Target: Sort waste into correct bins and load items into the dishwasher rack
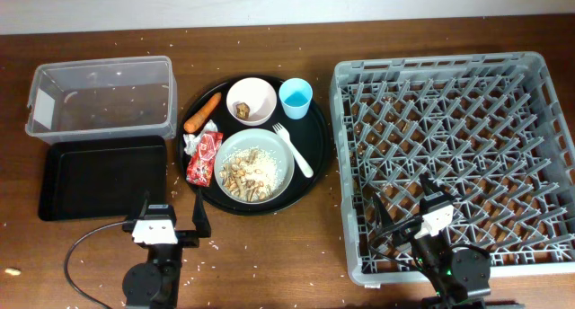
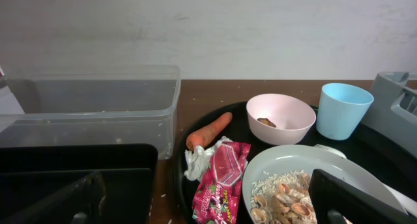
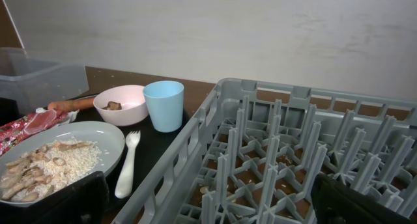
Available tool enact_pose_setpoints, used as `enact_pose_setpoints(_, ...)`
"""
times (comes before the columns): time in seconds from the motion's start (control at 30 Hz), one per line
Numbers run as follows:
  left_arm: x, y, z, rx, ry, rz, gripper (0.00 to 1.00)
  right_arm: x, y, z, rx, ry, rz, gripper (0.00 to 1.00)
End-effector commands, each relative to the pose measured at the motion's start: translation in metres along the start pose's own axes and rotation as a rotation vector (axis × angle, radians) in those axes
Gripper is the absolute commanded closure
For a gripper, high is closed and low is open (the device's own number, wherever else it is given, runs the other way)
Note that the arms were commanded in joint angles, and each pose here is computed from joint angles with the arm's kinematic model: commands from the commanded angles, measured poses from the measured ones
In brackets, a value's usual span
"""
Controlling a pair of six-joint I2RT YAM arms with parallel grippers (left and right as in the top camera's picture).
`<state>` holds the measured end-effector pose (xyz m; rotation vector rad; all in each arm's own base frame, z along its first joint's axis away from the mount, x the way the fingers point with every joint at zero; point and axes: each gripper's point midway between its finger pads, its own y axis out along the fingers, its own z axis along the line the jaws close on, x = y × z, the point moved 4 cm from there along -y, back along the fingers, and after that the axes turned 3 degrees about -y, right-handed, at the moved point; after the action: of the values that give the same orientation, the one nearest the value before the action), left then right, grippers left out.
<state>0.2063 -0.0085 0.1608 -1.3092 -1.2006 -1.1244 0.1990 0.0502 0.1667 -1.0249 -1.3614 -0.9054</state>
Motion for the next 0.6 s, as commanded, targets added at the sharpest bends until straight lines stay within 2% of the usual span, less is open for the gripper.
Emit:
enact_pose_setpoints(0.0, -0.003, 0.000, 0.000, 0.000, 0.008, 0.011, 0.01, -0.002, 0.000, 0.000, 0.004, -0.006, -0.002, 0.02)
enact_pose_setpoints(0.33, 0.000, 0.000, 0.006, 0.042, 0.007, -0.005, 0.01, -0.002, 0.000, -0.001, -0.001, -0.006, 0.000, 0.02)
enact_pose_setpoints(0.47, -0.002, 0.000, 0.000, -0.006, 0.007, 0.007, 0.01, 0.003, 0.000, -0.001, -0.003, -0.012, -0.026, 0.02)
enact_pose_setpoints(0.57, 0.014, 0.000, -0.002, -0.017, 0.003, -0.070, 0.01, 0.006, 0.000, -0.001, -0.003, -0.014, -0.039, 0.02)
